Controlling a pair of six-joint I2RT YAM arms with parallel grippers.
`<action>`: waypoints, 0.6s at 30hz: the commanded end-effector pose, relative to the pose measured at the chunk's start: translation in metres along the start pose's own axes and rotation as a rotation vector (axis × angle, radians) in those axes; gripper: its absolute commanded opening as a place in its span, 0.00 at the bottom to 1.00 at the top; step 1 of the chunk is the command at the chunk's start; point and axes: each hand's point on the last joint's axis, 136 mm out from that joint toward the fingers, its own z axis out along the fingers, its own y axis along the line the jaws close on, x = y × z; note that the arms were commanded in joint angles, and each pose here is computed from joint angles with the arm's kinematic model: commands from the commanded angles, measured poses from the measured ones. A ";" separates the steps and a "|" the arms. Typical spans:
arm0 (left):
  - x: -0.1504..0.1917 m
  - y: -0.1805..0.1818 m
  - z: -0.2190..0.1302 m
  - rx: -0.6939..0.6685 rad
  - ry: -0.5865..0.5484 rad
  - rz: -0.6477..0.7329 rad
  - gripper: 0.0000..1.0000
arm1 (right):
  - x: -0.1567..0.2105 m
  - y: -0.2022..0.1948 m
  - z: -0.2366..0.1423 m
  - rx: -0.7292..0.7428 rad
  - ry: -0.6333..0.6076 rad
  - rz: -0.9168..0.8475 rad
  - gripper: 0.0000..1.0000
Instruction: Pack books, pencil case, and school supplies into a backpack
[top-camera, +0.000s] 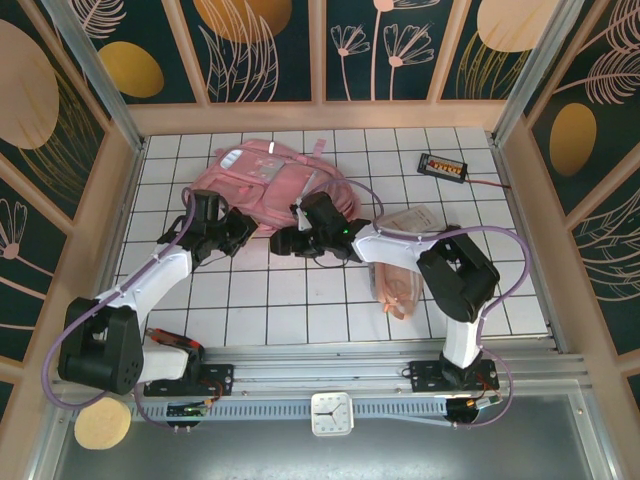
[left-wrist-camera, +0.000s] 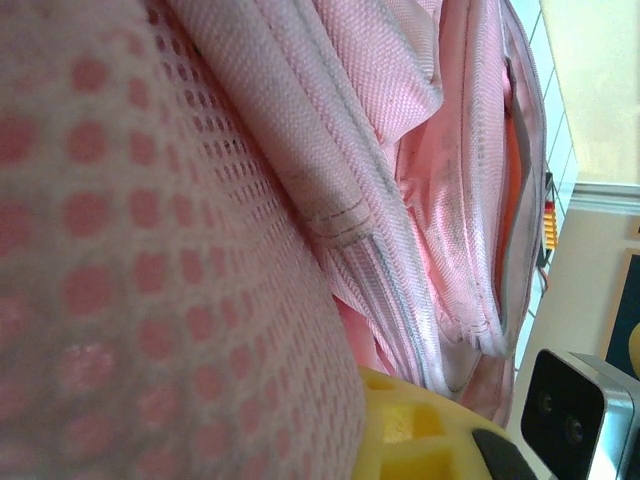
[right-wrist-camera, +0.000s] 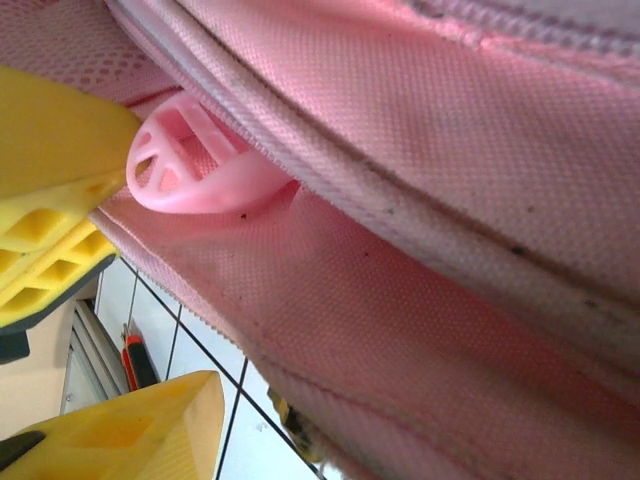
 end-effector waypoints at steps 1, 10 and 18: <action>-0.005 -0.044 -0.020 0.134 -0.020 0.032 0.00 | -0.033 0.009 -0.003 -0.020 -0.118 -0.005 0.55; 0.000 -0.042 -0.017 0.135 -0.012 0.022 0.00 | -0.040 0.007 -0.013 -0.009 -0.163 0.033 0.40; 0.001 -0.046 -0.018 0.136 -0.020 0.020 0.00 | -0.044 -0.011 -0.024 0.098 -0.187 0.107 0.00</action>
